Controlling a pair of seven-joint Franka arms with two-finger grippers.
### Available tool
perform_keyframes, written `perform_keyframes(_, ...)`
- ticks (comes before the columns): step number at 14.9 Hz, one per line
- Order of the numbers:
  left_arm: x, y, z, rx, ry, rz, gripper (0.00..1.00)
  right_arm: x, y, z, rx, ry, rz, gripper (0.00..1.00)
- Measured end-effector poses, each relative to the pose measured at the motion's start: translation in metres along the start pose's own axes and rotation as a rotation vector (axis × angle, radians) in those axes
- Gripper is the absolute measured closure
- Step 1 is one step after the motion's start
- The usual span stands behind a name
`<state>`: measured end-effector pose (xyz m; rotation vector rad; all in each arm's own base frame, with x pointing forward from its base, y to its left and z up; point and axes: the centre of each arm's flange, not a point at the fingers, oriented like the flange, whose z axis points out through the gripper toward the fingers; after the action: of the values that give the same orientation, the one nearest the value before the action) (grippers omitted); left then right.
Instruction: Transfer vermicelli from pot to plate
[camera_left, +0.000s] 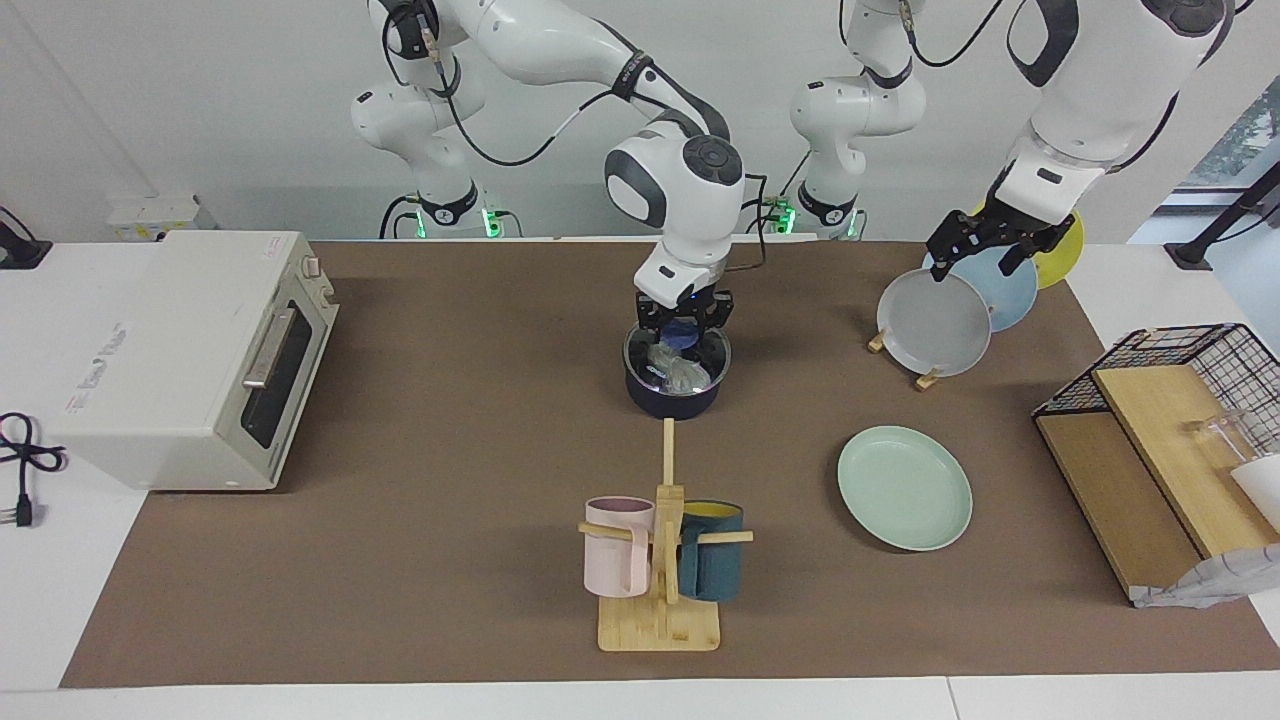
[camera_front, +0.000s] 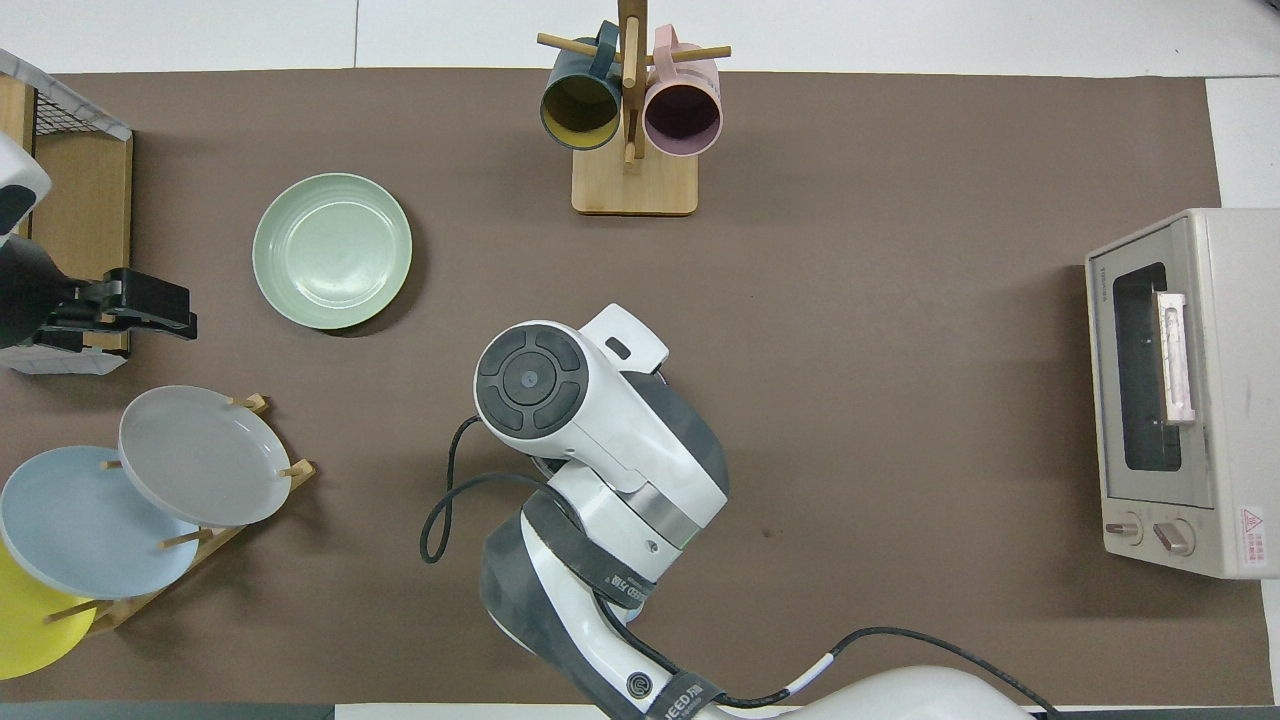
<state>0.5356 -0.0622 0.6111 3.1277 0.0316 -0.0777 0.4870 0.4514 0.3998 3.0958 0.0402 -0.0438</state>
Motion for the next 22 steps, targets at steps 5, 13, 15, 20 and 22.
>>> perform_keyframes(5, 0.000, 0.000, 0.000, 0.000, 0.000, 0.000, 0.00, 0.005, 0.009, -0.025, 0.000, 0.008, -0.008, 0.33)
perform_keyframes(13, 0.000, 0.000, 0.000, 0.000, 0.000, 0.000, 0.00, 0.069, 0.124, -0.061, -0.013, -0.015, -0.133, 0.33)
perform_keyframes(15, 0.000, 0.000, 0.000, 0.000, 0.000, 0.000, 0.00, 0.089, 0.172, -0.062, -0.015, -0.031, -0.186, 0.33)
perform_keyframes(20, -0.003, 0.000, 0.001, 0.003, -0.023, 0.000, 0.00, 0.128, 0.299, -0.046, -0.003, -0.074, -0.282, 0.33)
perform_keyframes(22, -0.004, 0.000, 0.001, 0.003, -0.023, 0.000, 0.00, 0.131, 0.333, -0.034, 0.001, -0.080, -0.300, 0.33)
